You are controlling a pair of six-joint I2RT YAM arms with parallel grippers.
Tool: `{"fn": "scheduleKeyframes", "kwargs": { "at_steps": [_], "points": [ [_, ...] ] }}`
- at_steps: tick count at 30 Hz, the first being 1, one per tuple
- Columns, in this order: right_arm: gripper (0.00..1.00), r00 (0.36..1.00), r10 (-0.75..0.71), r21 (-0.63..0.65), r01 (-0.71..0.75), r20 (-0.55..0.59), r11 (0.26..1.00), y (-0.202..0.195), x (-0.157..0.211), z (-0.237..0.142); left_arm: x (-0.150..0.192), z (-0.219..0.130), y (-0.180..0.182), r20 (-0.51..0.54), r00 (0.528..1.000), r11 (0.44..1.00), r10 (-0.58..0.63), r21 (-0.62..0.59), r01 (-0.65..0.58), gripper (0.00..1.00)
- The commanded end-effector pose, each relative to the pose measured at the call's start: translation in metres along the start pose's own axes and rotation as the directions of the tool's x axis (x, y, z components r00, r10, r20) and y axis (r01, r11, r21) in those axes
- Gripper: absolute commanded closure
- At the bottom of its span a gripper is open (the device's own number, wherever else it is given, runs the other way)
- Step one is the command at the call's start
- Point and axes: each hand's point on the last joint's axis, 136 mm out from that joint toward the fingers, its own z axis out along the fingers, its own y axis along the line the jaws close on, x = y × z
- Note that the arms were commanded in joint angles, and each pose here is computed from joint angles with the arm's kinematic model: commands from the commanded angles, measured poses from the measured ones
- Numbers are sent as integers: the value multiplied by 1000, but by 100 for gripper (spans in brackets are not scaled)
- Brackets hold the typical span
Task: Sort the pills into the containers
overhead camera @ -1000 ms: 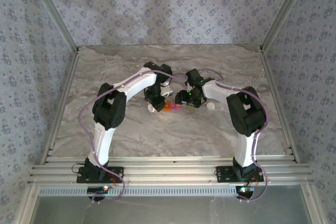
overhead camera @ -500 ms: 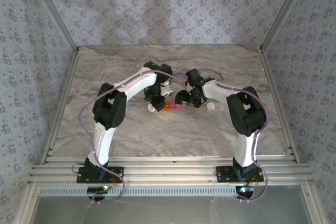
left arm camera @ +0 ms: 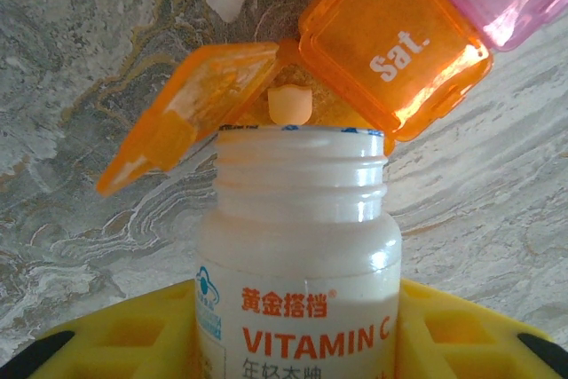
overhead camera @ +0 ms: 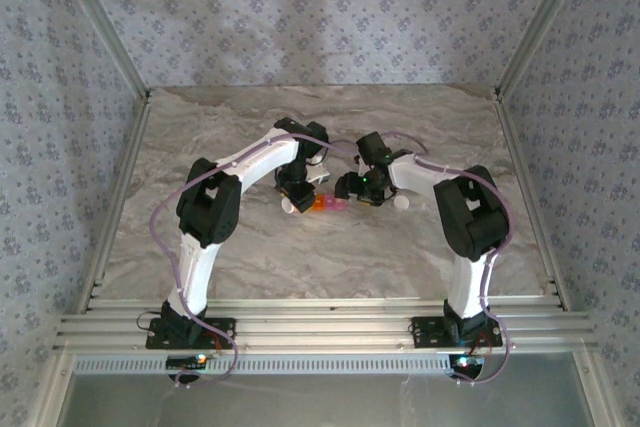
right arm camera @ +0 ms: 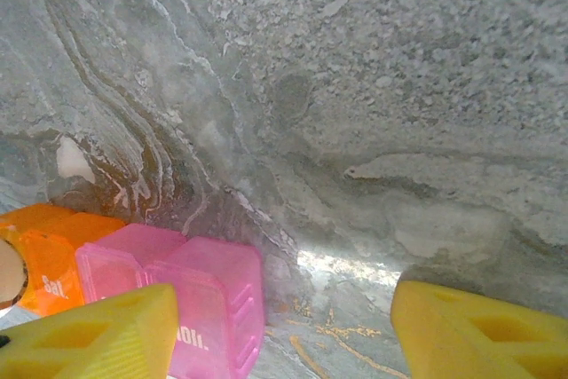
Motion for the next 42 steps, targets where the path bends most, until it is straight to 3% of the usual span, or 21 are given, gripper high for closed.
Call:
{"fn": "scheduleKeyframes", "kwargs": {
  "at_steps": [1, 19, 42],
  "points": [
    [32, 999, 38, 14, -38, 3, 999, -18, 5, 3, 8, -3, 0, -38, 999, 1000, 16, -10, -16, 100],
    [32, 999, 29, -29, -29, 24, 999, -8, -2, -3, 1, -23, -5, 10, 1000, 1000, 12, 16, -13, 100],
    [32, 1000, 4, -25, -5, -19, 1000, 1, 6, 11, 5, 0, -10, -69, 997, 999, 30, 32, -28, 100]
  ]
}}
